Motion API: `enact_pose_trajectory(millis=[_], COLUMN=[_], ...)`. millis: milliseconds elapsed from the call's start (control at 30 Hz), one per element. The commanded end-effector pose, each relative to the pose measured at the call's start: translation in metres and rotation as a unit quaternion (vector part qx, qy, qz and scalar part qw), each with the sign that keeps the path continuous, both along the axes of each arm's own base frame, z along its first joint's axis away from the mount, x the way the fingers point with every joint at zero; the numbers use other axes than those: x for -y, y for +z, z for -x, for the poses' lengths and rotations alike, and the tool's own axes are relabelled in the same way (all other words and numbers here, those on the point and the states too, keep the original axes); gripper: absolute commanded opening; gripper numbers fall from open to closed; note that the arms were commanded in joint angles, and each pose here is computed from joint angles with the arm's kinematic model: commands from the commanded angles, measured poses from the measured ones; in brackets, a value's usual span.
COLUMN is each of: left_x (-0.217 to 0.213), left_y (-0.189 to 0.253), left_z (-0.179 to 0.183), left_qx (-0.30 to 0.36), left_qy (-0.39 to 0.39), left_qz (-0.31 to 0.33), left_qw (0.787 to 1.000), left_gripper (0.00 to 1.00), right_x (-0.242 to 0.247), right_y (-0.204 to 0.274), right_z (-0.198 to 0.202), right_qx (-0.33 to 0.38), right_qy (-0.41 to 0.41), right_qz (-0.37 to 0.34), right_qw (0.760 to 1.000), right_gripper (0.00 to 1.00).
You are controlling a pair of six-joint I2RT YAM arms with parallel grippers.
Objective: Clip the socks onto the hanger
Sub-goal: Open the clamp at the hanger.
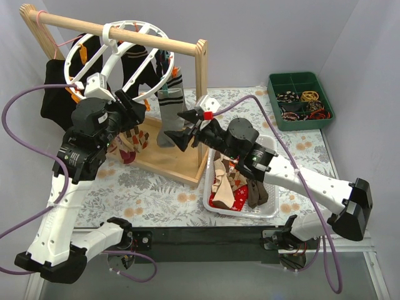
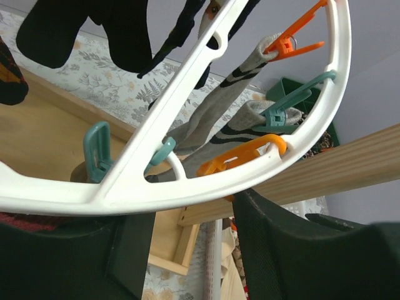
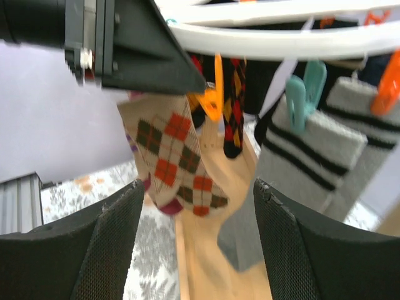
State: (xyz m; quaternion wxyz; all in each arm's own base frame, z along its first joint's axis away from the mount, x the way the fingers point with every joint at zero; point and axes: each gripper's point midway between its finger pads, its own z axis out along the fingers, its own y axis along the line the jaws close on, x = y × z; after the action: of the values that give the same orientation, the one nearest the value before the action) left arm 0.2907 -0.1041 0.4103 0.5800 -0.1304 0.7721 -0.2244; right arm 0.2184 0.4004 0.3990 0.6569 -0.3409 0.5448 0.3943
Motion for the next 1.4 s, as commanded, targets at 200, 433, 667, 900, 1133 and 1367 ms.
enact_pose_trajectory(millis=[200, 433, 667, 900, 1133, 1367], left_x=[-0.013, -0.015, -0.016, -0.02, -0.026, -0.031], left_y=[0.021, 0.027, 0.027, 0.032, 0.028, 0.024], left_z=[-0.003, -0.004, -0.005, 0.0, 0.005, 0.005], left_qx=[0.054, 0.072, 0.074, 0.079, 0.072, 0.065], left_qy=[0.032, 0.04, 0.043, 0.048, 0.057, 0.07], left_qz=[0.001, 0.011, 0.01, 0.011, 0.003, -0.007], left_qw=[0.998, 0.997, 0.996, 0.996, 0.996, 0.995], left_gripper=[0.29, 0.2, 0.2, 0.19, 0.18, 0.17], right_x=[-0.038, -0.058, -0.059, -0.075, -0.081, -0.097], right_y=[0.058, 0.055, 0.047, 0.047, 0.056, 0.059], right_z=[-0.009, -0.025, -0.051, -0.054, -0.066, -0.048], right_qx=[0.049, 0.056, 0.056, 0.085, 0.09, 0.105], right_qy=[0.055, 0.051, -0.005, 0.023, 0.016, 0.088], right_qz=[-0.084, -0.091, -0.1, -0.094, -0.103, -0.098], right_qw=[0.994, 0.993, 0.993, 0.992, 0.99, 0.986], right_gripper=[0.74, 0.74, 0.75, 0.75, 0.75, 0.64])
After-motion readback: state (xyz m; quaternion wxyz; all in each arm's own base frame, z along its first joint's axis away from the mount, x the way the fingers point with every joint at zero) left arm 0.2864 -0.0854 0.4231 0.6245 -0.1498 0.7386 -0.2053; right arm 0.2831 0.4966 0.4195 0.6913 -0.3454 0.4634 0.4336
